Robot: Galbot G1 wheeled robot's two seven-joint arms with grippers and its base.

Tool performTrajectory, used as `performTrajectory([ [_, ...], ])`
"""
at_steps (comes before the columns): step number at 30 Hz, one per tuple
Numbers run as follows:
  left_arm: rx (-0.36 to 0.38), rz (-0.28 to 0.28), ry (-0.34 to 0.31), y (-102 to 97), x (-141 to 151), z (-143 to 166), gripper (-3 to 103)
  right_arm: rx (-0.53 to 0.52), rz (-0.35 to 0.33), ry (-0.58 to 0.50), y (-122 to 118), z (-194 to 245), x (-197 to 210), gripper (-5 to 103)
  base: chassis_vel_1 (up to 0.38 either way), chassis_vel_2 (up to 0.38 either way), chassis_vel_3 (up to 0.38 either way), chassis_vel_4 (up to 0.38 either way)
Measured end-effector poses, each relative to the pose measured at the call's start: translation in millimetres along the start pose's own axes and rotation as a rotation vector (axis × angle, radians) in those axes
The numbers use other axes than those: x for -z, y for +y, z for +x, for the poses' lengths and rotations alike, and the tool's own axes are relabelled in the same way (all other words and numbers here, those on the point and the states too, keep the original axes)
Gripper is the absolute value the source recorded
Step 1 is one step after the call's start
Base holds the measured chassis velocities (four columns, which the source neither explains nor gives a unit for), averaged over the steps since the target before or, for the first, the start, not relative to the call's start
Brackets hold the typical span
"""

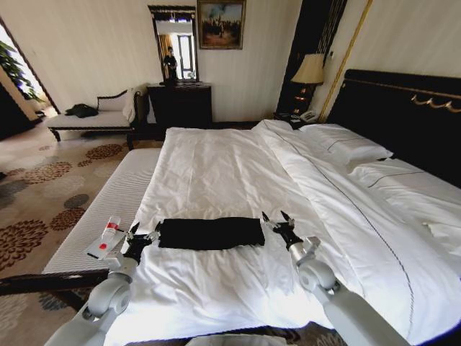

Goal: Fold the clothes on the bed.

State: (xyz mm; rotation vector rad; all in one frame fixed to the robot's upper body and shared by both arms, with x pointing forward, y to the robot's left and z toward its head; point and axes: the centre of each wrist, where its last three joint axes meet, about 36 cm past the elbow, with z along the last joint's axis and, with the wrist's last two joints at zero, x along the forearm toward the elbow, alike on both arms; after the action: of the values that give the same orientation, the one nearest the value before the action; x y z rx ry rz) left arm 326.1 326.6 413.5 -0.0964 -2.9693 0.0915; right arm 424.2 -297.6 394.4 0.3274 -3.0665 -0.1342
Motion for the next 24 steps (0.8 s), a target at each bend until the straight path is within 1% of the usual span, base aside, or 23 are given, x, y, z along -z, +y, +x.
performTrajectory([
  [2,-0.023,-0.014,0.015,-0.5,4,8,100,0.016,0.024,0.017,-5,-25,-6,100,0.0,0.0,0.0,0.0],
  [3,-0.023,-0.014,0.015,-0.5,4,8,100,0.016,0.024,0.017,-5,-25,-6,100,0.0,0.0,0.0,0.0],
  [4,-0.033,-0.021,0.02,-0.6,5,13,100,0.024,0.04,0.028,-8,-36,-12,100,0.0,0.0,0.0,0.0],
  [7,-0.06,-0.03,0.033,-4.4,6,23,100,0.061,0.113,0.053,-14,-61,-35,100,0.0,0.0,0.0,0.0],
  [8,-0.06,-0.03,0.033,-4.4,6,23,100,0.061,0.113,0.053,-14,-61,-35,100,0.0,0.0,0.0,0.0],
  [12,-0.096,-0.029,0.039,-12.7,9,34,100,0.136,0.217,0.051,-13,-79,-54,100,0.0,0.0,0.0,0.0],
  [13,-0.096,-0.029,0.039,-12.7,9,34,100,0.136,0.217,0.051,-13,-79,-54,100,0.0,0.0,0.0,0.0],
  [16,-0.112,-0.03,0.039,-16.7,12,41,100,0.179,0.265,0.053,-8,-81,-65,100,0.0,0.0,0.0,0.0],
  [18,-0.114,-0.028,0.035,-17.4,14,42,100,0.194,0.278,0.054,-6,-79,-69,100,0.0,0.0,0.0,0.0],
  [21,-0.115,-0.014,0.026,-18.1,19,43,100,0.222,0.298,0.062,-1,-70,-77,100,0.0,0.0,0.0,0.0],
  [24,-0.122,0.008,0.023,-19.8,29,45,100,0.286,0.349,0.072,6,-51,-92,100,0.0,0.0,0.0,0.0],
])
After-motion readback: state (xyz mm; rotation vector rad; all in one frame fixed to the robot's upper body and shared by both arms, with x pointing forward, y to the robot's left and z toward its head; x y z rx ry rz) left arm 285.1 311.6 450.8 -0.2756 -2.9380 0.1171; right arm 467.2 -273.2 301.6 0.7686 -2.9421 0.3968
